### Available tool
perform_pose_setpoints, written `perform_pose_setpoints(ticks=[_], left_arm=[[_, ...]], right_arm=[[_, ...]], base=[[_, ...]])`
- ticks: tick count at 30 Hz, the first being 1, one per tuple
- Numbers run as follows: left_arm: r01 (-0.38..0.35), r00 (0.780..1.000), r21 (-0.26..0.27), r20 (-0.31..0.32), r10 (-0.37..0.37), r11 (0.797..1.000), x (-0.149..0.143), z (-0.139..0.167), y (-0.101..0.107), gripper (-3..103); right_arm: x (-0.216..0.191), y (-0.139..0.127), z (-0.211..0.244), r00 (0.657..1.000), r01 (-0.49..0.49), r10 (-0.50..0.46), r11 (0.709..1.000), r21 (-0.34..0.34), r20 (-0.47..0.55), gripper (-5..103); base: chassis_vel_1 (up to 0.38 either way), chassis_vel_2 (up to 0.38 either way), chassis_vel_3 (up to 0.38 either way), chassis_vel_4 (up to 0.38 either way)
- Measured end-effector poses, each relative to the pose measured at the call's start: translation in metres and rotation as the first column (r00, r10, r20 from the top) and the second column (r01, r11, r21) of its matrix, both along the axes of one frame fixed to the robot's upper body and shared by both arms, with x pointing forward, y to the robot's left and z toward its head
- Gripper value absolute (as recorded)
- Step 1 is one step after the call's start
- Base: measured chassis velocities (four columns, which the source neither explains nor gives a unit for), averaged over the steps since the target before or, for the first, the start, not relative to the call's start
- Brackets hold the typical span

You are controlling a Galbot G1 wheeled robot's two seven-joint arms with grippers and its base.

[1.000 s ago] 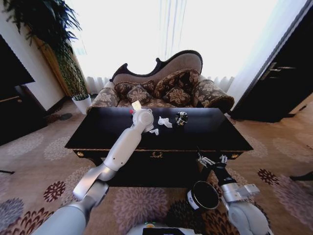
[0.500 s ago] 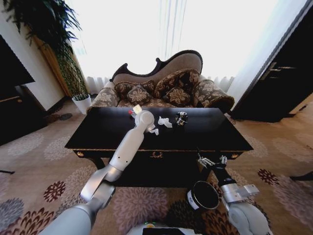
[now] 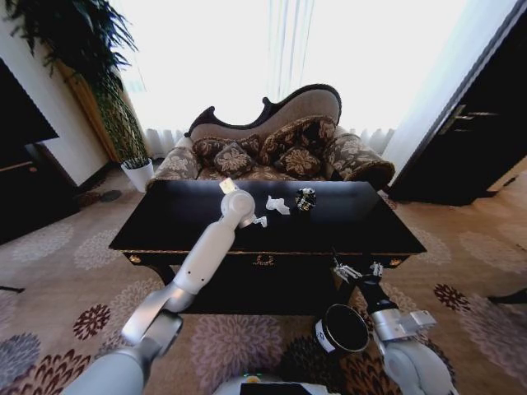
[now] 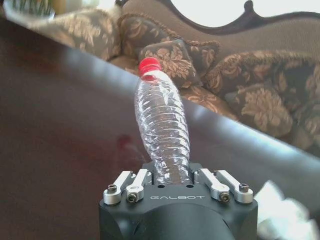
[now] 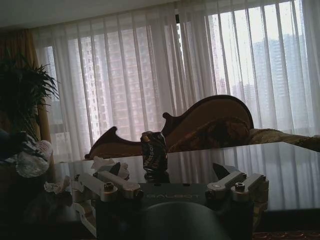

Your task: Move to the front of the table and place the trash on the table into the trash bin.

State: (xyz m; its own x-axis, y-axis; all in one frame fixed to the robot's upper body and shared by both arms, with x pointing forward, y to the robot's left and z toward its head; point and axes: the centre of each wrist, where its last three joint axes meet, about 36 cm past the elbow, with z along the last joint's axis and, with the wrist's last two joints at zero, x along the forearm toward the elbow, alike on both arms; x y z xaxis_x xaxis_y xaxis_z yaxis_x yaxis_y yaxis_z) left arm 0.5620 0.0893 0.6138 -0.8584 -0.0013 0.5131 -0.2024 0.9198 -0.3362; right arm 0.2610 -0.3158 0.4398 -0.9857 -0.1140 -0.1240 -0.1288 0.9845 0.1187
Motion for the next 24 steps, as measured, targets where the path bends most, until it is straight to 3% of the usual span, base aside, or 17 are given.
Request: perform_pose_setpoints(ticks=[1,2,5,7,9,12,13,15,17,19,20,23,24], left_arm=[[0.023,1.0,0.039,0.0,-0.023,0.999,-0.008,0.001,0.012,30],[0.023,1.0,0.039,0.0,-0.023,0.999,-0.008,0.001,0.012,30],[0.105,0.994,0.16,0.007,-0.107,0.981,-0.047,0.005,0.053,28],[0.119,0.993,0.174,0.005,-0.122,0.978,-0.053,0.005,0.06,28],[0.186,0.982,0.21,0.004,-0.191,0.96,-0.083,0.005,0.091,28],[0.222,0.973,0.234,0.005,-0.23,0.946,-0.098,0.008,0.107,28],[0.279,0.957,0.272,0.002,-0.29,0.921,-0.121,0.014,0.126,28],[0.298,0.95,0.279,0.004,-0.312,0.913,-0.129,0.016,0.131,28],[0.369,0.919,0.306,0.022,-0.394,0.877,-0.156,0.026,0.148,28],[0.385,0.909,0.319,0.029,-0.415,0.866,-0.163,0.027,0.152,28],[0.405,0.896,0.338,0.04,-0.443,0.85,-0.169,0.028,0.157,28],[0.509,0.811,0.44,0.045,-0.584,0.74,-0.185,0.028,0.172,28],[0.509,0.811,0.44,0.045,-0.584,0.74,-0.185,0.028,0.172,28]], right_arm=[[0.0,0.0,0.0,1.0,0.001,-0.001,1.0,0.001,-0.001,100],[0.0,0.0,0.0,1.0,0.001,-0.001,1.0,0.001,-0.001,100],[-0.002,0.0,-0.001,1.0,0.006,-0.006,1.0,0.005,-0.003,100],[-0.002,0.0,-0.001,1.0,0.007,-0.007,1.0,0.006,-0.003,100],[-0.001,0.001,-0.001,1.0,0.011,-0.011,1.0,0.01,-0.001,100],[0.0,0.002,-0.001,1.0,0.012,-0.012,1.0,0.012,0.002,100],[0.002,0.003,0.0,1.0,0.014,-0.014,1.0,0.014,0.005,100],[0.002,0.003,0.0,1.0,0.015,-0.015,1.0,0.014,0.006,100],[0.003,0.003,0.002,1.0,0.02,-0.02,1.0,0.013,0.009,100],[0.003,0.003,0.002,1.0,0.022,-0.022,1.0,0.013,0.01,100],[0.002,0.003,0.002,1.0,0.027,-0.027,1.0,0.014,0.011,100],[-0.002,0.003,0.001,0.999,0.042,-0.043,0.999,0.015,0.013,100],[-0.002,0.003,0.001,0.999,0.042,-0.043,0.999,0.015,0.013,100]], base=[[0.0,0.0,0.0,0.0],[0.0,0.0,0.0,0.0],[0.0,0.0,0.0,0.0],[0.0,0.0,0.0,0.0],[0.0,0.0,0.0,0.0],[0.0,0.0,0.0,0.0],[0.0,0.0,0.0,0.0],[0.0,0.0,0.0,0.0],[0.0,0.0,0.0,0.0],[0.0,0.0,0.0,0.0],[0.0,0.0,0.0,0.0],[0.0,0.0,0.0,0.0],[0.0,0.0,0.0,0.0]])
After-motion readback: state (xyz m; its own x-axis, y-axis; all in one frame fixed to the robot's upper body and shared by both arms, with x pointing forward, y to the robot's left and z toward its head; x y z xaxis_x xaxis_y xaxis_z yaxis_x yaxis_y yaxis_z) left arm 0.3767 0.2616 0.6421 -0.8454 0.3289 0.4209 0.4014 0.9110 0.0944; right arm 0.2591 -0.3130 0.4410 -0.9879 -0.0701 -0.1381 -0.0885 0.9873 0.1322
